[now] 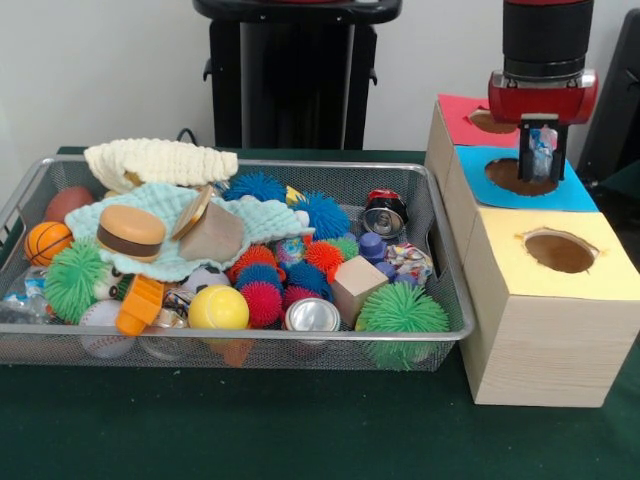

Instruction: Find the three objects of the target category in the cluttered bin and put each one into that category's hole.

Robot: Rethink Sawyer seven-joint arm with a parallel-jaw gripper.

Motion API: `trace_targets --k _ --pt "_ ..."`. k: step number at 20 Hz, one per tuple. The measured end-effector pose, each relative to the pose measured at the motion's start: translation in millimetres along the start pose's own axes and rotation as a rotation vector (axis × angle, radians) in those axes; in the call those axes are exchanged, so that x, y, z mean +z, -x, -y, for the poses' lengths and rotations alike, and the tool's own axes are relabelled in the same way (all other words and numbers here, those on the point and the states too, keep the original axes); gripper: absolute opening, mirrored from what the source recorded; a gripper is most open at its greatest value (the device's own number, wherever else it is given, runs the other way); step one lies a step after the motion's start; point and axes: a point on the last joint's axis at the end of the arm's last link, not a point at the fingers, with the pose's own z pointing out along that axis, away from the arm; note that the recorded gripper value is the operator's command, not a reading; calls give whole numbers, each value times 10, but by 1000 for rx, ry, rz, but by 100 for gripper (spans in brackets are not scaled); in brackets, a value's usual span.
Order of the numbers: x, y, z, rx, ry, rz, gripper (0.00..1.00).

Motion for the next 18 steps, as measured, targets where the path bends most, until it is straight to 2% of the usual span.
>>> trace_targets --k 11,12,18 --pt "-2 -10 25 6 14 8 0" --pt "0 -14 29 7 16 8 100" --pt "32 -110 52 3 16 -7 100"
